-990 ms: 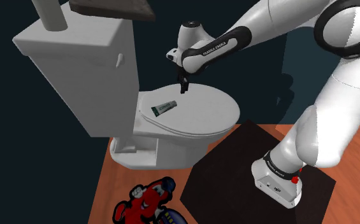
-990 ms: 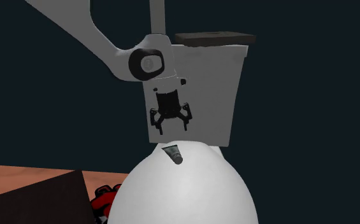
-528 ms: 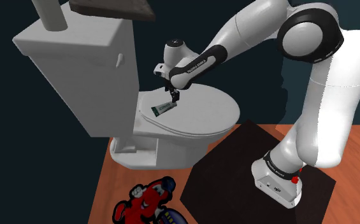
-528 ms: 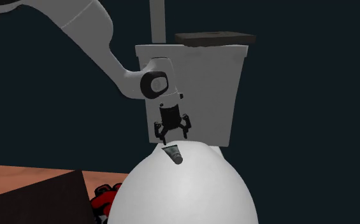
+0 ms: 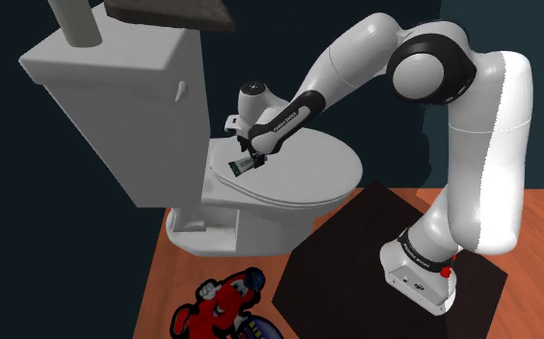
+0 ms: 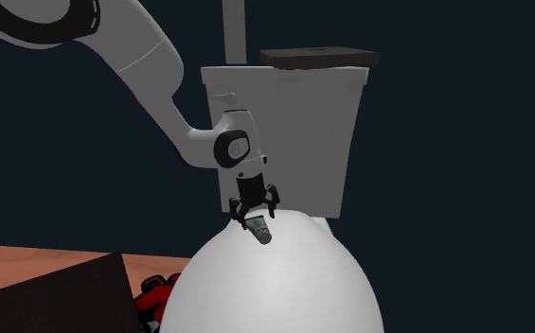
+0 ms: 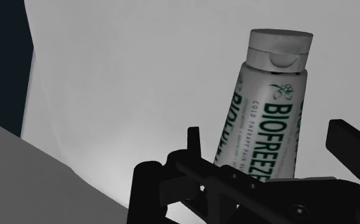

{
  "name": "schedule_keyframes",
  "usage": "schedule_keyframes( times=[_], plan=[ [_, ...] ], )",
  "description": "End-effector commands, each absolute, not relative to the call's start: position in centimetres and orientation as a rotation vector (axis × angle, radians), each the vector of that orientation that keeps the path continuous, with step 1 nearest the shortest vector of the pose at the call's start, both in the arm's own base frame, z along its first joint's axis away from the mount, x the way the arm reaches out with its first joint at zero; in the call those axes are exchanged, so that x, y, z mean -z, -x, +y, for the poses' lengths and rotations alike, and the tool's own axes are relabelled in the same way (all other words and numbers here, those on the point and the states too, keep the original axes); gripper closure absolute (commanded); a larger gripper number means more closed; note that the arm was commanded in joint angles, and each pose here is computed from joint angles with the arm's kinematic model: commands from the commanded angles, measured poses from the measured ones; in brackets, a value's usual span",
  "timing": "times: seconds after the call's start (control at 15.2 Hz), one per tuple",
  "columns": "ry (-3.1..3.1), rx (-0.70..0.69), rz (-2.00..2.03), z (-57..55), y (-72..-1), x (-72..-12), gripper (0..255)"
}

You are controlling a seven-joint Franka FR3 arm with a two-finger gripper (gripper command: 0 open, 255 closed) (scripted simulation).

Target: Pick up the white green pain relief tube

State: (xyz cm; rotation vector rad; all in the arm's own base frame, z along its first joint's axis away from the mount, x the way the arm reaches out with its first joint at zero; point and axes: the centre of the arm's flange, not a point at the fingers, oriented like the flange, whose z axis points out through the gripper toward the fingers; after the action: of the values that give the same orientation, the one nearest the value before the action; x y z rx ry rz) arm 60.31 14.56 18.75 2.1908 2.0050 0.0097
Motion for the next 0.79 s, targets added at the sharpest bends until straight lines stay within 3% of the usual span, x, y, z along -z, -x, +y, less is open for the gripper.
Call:
schedule_keyframes(
  times=[0.0, 0.2, 0.26, 0.73],
  plan=[
    [-2.19, -0.01, 2.006, 14.54, -60.3, -17.7, 0],
    [-2.19, -0.01, 2.006, 14.54, -60.29, -16.87, 0],
    [-2.19, -0.01, 2.006, 14.54, -60.29, -16.9, 255],
    [-2.19, -0.01, 2.006, 14.52, -60.27, -16.88, 255]
  ],
)
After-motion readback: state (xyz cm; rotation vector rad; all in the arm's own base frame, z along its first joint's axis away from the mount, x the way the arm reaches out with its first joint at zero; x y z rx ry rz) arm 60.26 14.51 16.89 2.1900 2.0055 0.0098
